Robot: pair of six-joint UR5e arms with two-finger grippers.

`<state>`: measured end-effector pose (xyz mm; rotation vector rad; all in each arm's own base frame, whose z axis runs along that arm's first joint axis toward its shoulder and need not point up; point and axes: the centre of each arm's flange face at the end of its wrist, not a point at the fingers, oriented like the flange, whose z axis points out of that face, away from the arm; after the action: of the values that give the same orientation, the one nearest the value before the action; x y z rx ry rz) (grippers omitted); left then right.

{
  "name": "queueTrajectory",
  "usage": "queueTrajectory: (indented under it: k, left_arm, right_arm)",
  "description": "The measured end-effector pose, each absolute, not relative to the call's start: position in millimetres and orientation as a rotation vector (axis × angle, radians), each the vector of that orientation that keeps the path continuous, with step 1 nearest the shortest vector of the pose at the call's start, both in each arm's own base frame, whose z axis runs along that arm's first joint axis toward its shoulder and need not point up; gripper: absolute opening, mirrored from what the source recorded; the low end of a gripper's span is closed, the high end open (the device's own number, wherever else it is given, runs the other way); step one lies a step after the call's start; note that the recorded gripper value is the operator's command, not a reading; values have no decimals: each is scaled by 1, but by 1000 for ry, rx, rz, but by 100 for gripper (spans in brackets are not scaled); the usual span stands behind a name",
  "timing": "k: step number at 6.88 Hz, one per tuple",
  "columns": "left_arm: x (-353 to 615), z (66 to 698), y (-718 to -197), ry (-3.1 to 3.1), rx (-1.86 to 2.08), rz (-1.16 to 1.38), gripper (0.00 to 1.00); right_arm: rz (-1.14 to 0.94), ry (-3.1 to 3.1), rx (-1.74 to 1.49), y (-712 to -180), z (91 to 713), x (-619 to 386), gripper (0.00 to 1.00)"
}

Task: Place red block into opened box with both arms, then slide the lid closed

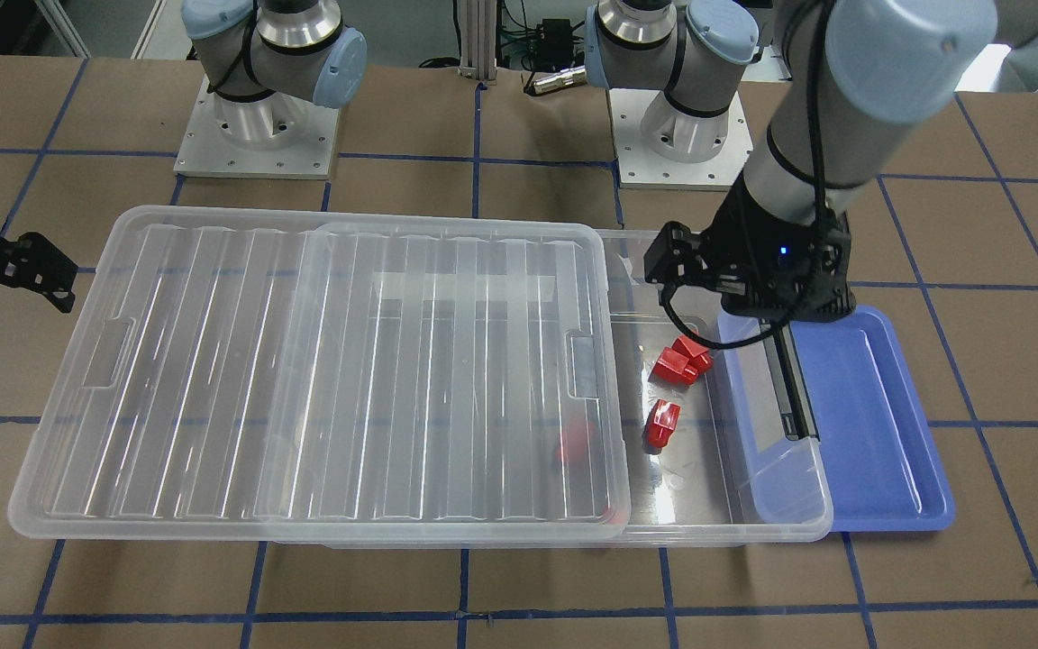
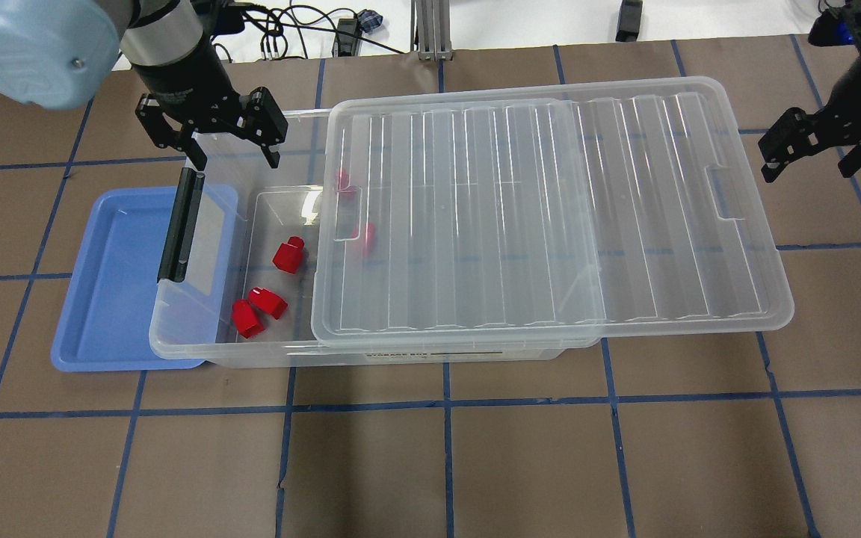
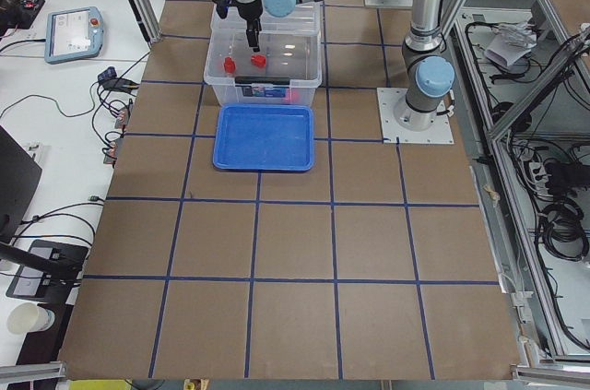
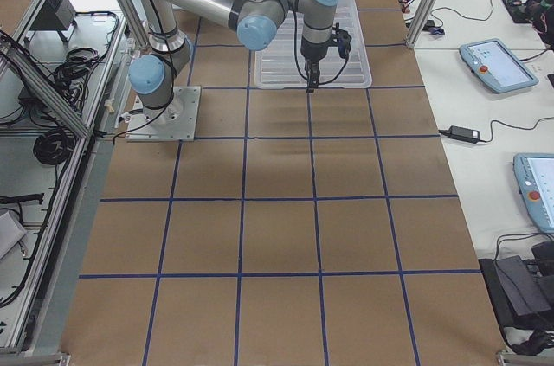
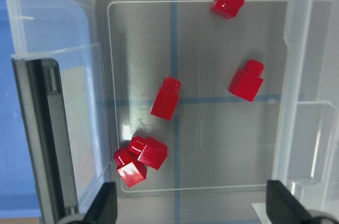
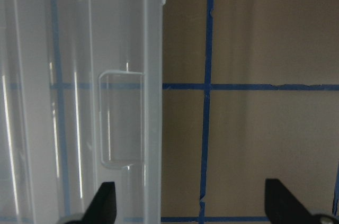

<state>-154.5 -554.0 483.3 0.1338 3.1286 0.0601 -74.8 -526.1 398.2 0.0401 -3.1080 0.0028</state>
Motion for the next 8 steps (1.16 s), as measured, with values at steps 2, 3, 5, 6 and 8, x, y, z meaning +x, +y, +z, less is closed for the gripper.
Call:
queueTrajectory:
  k: [2, 3, 5, 6, 8]
  left_arm:
    - [-166, 534, -524, 3077, 194, -52, 100]
    - [-157, 538, -522, 3089, 171, -59, 100]
    - [-147, 531, -521, 3187, 182, -48, 100]
    - [-144, 526, -519, 3203, 204, -43, 100]
    - [-129, 525, -518, 3189, 181, -48, 100]
  right_arm:
    - [41, -3057, 139, -521, 369, -91, 100]
    - [37, -3051, 161, -516, 355, -92, 100]
    - [49, -3050, 169, -514, 346, -89, 100]
    - [62, -3056, 173, -514, 348, -82, 100]
    - [87, -3075, 163, -516, 351, -53, 100]
